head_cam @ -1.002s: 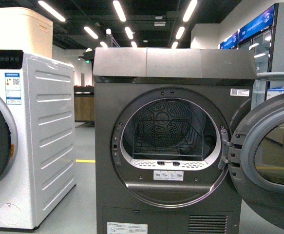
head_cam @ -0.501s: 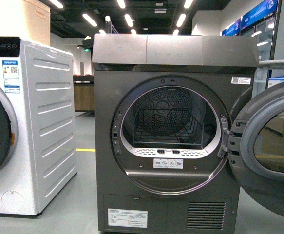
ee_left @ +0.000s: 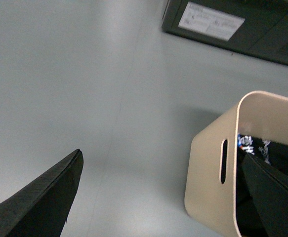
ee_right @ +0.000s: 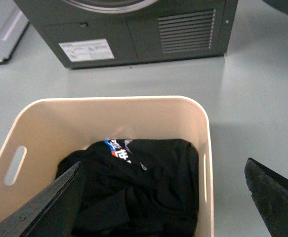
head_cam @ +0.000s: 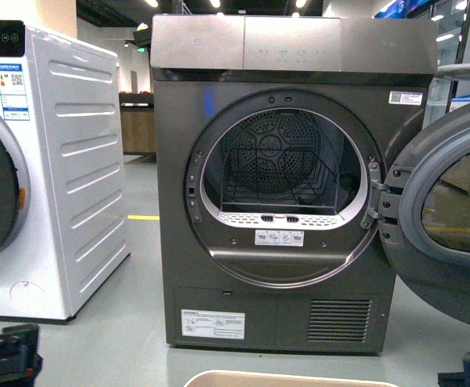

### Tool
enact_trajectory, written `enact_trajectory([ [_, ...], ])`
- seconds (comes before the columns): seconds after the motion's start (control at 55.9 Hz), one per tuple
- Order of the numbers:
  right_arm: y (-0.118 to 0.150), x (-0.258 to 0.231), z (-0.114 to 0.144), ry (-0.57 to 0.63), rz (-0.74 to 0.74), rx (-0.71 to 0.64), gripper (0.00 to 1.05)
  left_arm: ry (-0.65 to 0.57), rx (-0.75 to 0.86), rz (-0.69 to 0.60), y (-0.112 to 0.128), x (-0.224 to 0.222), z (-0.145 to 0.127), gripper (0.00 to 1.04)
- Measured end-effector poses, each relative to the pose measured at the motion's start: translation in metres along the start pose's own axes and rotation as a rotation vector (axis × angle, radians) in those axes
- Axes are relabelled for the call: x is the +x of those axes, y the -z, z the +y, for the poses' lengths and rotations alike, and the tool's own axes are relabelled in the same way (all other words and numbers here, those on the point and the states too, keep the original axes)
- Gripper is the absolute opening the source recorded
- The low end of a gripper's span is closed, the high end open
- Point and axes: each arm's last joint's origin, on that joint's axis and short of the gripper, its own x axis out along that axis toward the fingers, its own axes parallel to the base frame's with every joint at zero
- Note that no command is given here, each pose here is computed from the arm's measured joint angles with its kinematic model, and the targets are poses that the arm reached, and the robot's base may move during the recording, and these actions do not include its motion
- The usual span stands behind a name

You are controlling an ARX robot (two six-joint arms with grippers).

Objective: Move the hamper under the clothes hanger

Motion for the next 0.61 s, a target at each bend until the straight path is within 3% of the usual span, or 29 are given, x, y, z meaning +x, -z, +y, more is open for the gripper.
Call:
enact_trajectory([
  [0.25, 0.019, 0.049, -0.015, 0.077, 0.126, 0.023, 0.97, -0.034, 0.123, 0.149, 0.015, 0.061, -0.036, 0.98],
  [0.608, 0.034, 0.096, -0.020, 0.124, 0.217, 0.008, 0.97, -0.017, 0.218, 0.229, 0.022, 0.111, -0.081, 0.98],
])
